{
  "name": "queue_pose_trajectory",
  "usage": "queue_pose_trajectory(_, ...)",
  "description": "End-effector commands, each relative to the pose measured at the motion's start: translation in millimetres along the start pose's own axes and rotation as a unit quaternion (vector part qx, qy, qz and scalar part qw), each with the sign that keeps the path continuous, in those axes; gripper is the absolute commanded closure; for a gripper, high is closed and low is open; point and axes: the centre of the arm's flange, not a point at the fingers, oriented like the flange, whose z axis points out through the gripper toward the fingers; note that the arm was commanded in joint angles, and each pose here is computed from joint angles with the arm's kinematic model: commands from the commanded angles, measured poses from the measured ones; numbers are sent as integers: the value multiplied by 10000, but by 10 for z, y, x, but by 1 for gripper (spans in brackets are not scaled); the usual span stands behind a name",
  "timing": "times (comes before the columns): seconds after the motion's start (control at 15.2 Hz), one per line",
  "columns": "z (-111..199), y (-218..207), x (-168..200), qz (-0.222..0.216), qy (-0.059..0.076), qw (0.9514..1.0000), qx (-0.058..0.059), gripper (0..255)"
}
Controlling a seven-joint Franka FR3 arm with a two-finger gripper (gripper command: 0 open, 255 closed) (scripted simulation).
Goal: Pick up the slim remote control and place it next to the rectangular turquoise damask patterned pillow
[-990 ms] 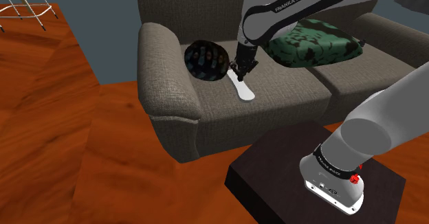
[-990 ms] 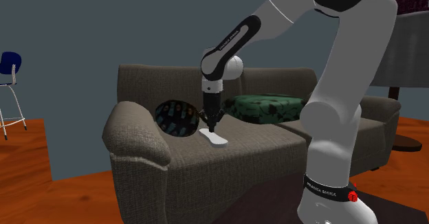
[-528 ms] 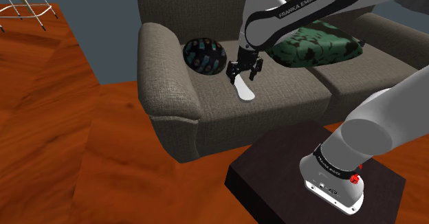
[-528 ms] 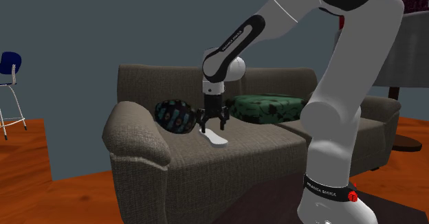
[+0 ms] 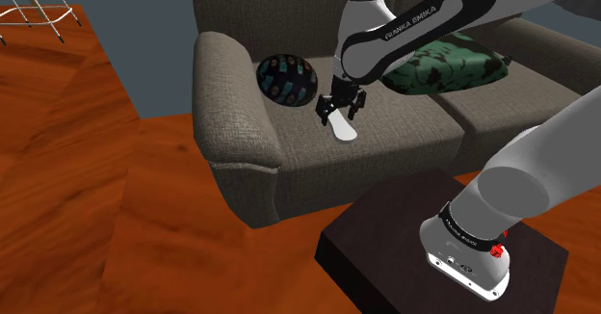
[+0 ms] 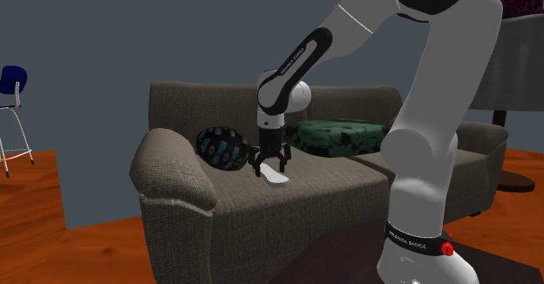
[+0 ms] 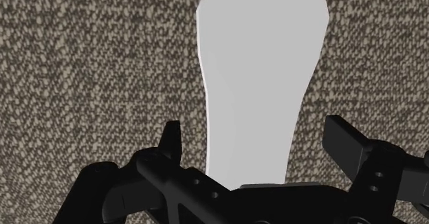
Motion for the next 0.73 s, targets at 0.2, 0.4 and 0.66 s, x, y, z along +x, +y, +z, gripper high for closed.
queue_pose_trajectory(0.2,5,1,0,0,1,10000,0,0)
queue_pose_trajectory(0.4,5,1,0,0,1,10000,0,255)
queue_pose_trajectory(0.66,5,2,1,0,1,10000,0,255)
